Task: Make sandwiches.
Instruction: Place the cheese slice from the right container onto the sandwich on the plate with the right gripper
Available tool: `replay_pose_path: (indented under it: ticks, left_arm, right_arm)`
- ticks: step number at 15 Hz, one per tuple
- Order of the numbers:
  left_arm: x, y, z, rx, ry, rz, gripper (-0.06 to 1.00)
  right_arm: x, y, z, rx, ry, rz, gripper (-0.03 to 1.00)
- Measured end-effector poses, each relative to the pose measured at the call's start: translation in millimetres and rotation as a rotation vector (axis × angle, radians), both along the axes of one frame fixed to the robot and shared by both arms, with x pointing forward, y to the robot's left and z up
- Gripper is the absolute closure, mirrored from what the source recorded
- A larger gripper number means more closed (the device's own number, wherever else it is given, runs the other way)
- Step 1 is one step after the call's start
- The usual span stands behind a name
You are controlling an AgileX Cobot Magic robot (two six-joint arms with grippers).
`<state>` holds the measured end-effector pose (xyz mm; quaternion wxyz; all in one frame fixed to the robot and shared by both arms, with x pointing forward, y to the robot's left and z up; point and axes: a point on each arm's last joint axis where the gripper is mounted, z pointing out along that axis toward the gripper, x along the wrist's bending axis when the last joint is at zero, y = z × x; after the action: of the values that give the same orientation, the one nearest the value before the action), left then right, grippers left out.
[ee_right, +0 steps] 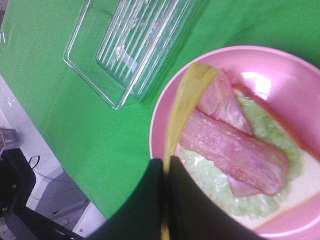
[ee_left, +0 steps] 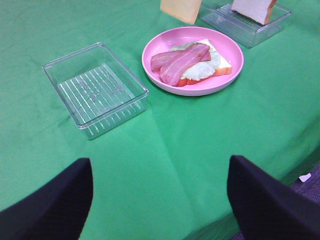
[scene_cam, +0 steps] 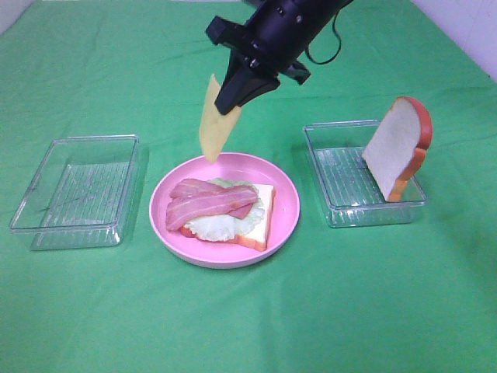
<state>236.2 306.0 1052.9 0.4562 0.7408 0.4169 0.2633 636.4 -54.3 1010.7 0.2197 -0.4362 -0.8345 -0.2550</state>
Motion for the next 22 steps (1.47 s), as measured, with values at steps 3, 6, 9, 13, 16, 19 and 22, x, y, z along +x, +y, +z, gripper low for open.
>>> replay_pose_path:
  ticks: [3,6,9,13,16,19,22]
  left_arm:
    - [0,0,0,0.000,0.000,0.000,0.23]
    - [0,0,0,0.000,0.000,0.000,0.23]
    - [0,0,0,0.000,0.000,0.000,0.23]
    - [0,0,0,0.000,0.000,0.000,0.23]
    - [0,0,0,0.000,0.000,0.000,0.23]
    - [0,0,0,0.000,0.000,0.000,0.23]
    - [0,0,0,0.000,0.000,0.000,0.23]
  right_arm:
    - [-7,24,-40,-0.036,0.079,0.054,0.97]
    - [-4,23,-61,-0.107,0.107,0.045,0.97]
    - [-2,16,-69,-0.209,0.109,0.007,0.97]
    - [-1,13,-70,-0.254,0.110,-0.020,0.97]
    - [-1,12,-71,-0.265,0.117,-0.037,0.70]
    - [0,9,-72,-0.302,0.102,-0.039,0.45]
    - [4,4,-73,-0.369,0.085,-0.093,0.27]
